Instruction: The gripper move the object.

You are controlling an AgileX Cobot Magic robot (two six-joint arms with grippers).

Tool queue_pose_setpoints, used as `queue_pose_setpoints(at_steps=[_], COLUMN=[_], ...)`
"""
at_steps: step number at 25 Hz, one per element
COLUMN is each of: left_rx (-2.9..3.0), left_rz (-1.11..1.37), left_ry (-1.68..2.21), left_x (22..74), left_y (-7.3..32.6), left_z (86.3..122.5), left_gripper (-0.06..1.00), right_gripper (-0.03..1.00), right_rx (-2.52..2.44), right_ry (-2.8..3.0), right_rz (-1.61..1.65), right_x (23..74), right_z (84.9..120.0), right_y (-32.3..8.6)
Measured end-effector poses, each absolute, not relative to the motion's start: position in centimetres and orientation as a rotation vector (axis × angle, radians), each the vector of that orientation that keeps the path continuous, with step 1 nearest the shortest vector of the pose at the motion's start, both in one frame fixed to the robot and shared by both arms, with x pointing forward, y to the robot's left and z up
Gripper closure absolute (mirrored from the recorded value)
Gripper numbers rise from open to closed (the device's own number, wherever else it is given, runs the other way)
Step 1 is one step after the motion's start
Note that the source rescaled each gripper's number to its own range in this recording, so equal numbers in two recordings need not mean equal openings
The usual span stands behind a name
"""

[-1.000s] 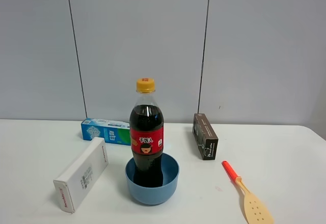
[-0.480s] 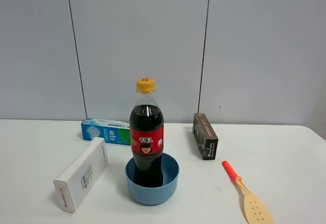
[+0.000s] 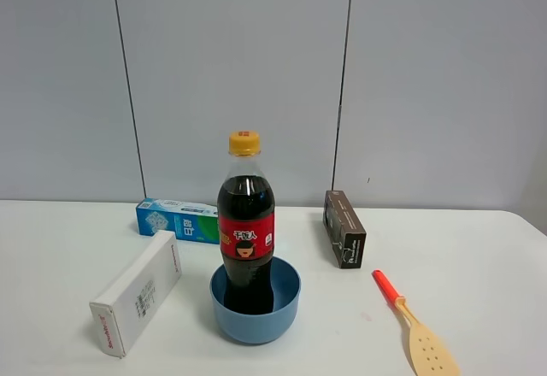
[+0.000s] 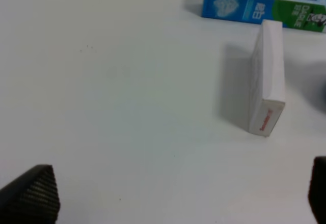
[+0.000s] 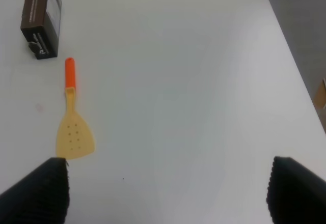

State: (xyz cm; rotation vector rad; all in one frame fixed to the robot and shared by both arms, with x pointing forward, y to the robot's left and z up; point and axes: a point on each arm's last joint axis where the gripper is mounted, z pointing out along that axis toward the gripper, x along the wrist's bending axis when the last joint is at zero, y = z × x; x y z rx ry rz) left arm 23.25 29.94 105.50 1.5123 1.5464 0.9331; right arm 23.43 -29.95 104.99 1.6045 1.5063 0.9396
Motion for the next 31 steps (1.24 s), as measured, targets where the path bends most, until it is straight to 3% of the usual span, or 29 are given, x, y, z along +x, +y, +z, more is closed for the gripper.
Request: queue_pose_setpoints(at_steps=[31], left_rx=[1.512], left_rz=[0.933], left_ry=[1.546], left_x=[23.25], left_y=[29.94], left_z=[105.50], left_gripper=[-0.06], right_gripper=[0.53], right_rx=[1.605], right_ry=[1.506], right_rz=[0.940], right_x=[23.43], right_z=[104.99], right_y=[-29.95])
